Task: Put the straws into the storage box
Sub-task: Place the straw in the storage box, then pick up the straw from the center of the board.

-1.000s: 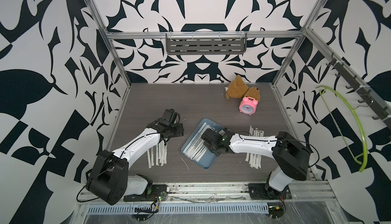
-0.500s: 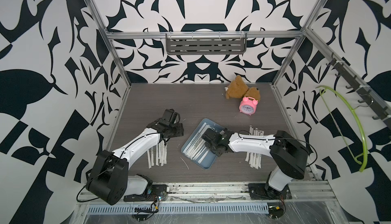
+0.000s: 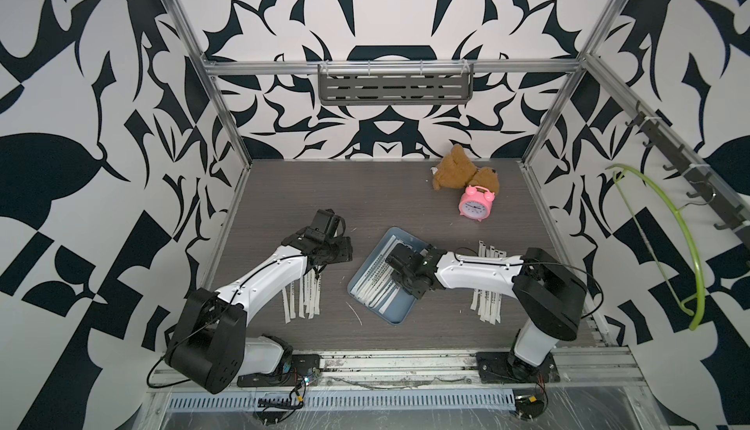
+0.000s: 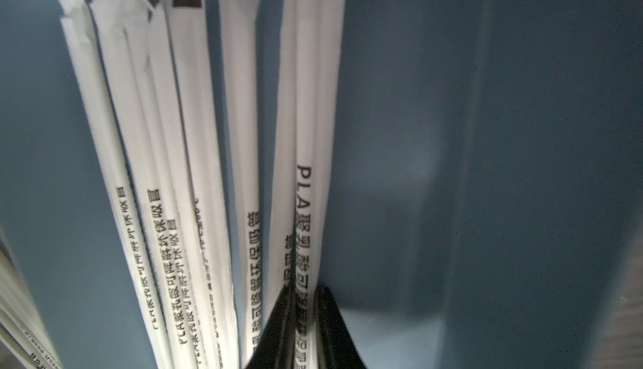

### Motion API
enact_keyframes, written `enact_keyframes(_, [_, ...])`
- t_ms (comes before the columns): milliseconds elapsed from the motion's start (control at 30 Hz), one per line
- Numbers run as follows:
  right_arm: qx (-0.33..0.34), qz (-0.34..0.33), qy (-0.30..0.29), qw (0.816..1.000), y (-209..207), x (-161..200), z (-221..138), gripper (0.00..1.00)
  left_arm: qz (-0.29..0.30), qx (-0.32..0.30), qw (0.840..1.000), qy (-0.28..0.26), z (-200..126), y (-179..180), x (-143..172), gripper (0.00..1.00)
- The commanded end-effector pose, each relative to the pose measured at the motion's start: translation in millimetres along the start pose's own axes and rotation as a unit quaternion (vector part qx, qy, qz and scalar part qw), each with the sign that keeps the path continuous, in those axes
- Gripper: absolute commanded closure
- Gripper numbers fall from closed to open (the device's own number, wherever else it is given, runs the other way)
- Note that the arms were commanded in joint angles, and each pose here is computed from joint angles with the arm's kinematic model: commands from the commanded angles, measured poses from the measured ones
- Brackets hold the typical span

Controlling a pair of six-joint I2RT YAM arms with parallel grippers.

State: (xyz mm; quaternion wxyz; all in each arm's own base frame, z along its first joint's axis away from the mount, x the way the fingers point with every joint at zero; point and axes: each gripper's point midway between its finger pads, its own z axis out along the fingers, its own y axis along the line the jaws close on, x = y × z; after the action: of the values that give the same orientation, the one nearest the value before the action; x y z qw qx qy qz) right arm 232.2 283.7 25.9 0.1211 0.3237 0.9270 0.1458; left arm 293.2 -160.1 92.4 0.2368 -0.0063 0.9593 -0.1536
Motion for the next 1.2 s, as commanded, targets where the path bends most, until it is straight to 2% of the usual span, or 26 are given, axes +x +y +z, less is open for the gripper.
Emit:
enact_keyframes(0, [0.004,-0.01,-0.005,1.0,4.6,-4.3,-8.7,0.78,0.003,-0.002,1.0,0.006,-4.1,0.7,1.3,0.37])
enact_keyframes(267, [0.013,-0.026,-0.035,0.999,4.0,-16.3,-24.8,0.72,0.006,-0.004,1.0,0.0,-9.7,-0.8,-3.9,0.37])
enact_keyframes(433, [0.012,-0.046,-0.042,0.998,5.6,-20.3,-36.0,0.69,0.002,-0.041,0.999,-0.019,-22.9,13.1,-11.7,0.38])
enact_keyframes(533, [0.007,-0.082,-0.052,0.995,10.0,-26.7,-47.4,0.69,-0.032,-0.099,0.995,-0.003,-31.1,43.5,-7.3,0.4])
enact_keyframes(600, [-0.003,-0.136,-0.053,0.989,22.5,-33.7,-52.4,0.69,-0.076,-0.143,0.987,0.015,-36.5,74.9,-0.3,0.42])
enact_keyframes(667, [0.019,-0.186,-0.048,0.981,27.3,-43.0,-58.6,0.69,-0.118,-0.167,0.978,0.026,-39.5,103.0,6.5,0.43])
enact_keyframes(733, [0.017,-0.232,-0.059,0.971,38.1,-48.8,-68.4,0.69,-0.161,-0.169,0.972,0.009,-48.9,120.9,7.2,0.43])
enact_keyframes(900, [0.002,-0.28,-0.099,0.955,51.6,-65.4,-92.6,0.69,-0.258,-0.201,0.945,-0.028,-58.5,166.8,13.2,0.42])
enact_keyframes(1000, [0.004,-0.296,-0.112,0.948,53.2,-72.0,-98.2,0.69,-0.265,-0.188,0.945,-0.031,-54.1,171.2,9.7,0.43])
enact_keyframes(1067, [0.005,-0.299,-0.115,0.947,51.5,-75.1,-98.4,0.69,-0.253,-0.187,0.949,-0.001,-46.5,169.7,11.4,0.44])
enact_keyframes(1100, [0.004,-0.3,-0.116,0.947,50.5,-77.0,-98.6,0.69,-0.253,-0.196,0.947,0.026,-41.3,172.2,17.5,0.44])
enact_keyframes(1167, [0.003,-0.3,-0.117,0.947,48.7,-81.4,-98.1,0.69,-0.257,-0.205,0.943,0.046,-35.0,175.9,26.0,0.45])
